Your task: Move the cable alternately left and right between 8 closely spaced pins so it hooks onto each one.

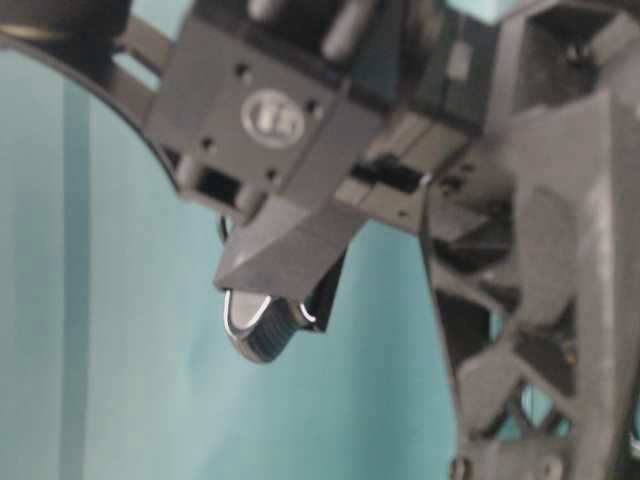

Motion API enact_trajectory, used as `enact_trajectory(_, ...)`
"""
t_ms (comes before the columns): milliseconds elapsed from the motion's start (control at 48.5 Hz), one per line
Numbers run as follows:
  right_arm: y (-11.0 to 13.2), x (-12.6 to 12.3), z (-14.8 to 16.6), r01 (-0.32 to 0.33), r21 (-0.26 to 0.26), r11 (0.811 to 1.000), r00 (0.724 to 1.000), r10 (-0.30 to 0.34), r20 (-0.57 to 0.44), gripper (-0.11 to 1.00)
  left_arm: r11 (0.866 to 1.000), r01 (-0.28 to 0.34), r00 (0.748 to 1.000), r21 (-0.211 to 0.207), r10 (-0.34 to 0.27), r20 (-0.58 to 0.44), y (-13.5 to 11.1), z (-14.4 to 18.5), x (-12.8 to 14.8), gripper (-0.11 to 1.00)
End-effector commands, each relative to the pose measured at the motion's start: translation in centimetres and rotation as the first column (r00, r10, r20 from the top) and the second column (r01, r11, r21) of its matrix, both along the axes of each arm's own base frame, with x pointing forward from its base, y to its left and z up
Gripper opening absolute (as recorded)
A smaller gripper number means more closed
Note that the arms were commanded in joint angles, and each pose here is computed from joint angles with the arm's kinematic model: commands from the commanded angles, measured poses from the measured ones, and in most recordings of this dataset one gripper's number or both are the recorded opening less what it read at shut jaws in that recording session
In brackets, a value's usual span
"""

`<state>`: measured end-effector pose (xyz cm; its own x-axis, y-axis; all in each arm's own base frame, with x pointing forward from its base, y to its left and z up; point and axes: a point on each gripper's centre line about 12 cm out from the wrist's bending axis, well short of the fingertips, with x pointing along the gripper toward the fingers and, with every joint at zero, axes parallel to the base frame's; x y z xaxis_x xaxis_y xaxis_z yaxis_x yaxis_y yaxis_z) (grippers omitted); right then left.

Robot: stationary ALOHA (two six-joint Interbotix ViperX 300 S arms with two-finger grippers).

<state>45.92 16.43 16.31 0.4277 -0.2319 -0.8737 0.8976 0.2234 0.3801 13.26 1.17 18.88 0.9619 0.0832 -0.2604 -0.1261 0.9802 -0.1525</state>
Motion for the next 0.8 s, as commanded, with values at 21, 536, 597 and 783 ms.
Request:
enact_trajectory(21,-0.2,0.5,1.8,0.004,0.014,1.0,0.999,-0.004,0.042,0.17,1.0,0.003,1.0,-0.002,-0.003,0.009,0.0,0.5,0.1,0.6)
enact_trajectory(536,-3.4,1.0,1.6,0.047,-0.027,0.999,0.999,-0.047,0.0,0.17,1.0,0.003,1.0,-0.003,-0.003,0.002,0.0,0.3,0.1,0.6)
enact_trajectory(597,-3.8,1.1,1.6,0.048,-0.03,0.998,0.999,-0.048,-0.002,0.17,1.0,0.004,1.0,-0.001,-0.004,0.002,0.0,0.3,0.1,0.61)
enact_trajectory(783,-4.7,1.3,1.5,0.047,-0.041,0.998,0.999,-0.048,-0.011,0.17,1.0,0.003,1.0,-0.003,-0.003,-0.001,0.0,0.2,0.1,0.6)
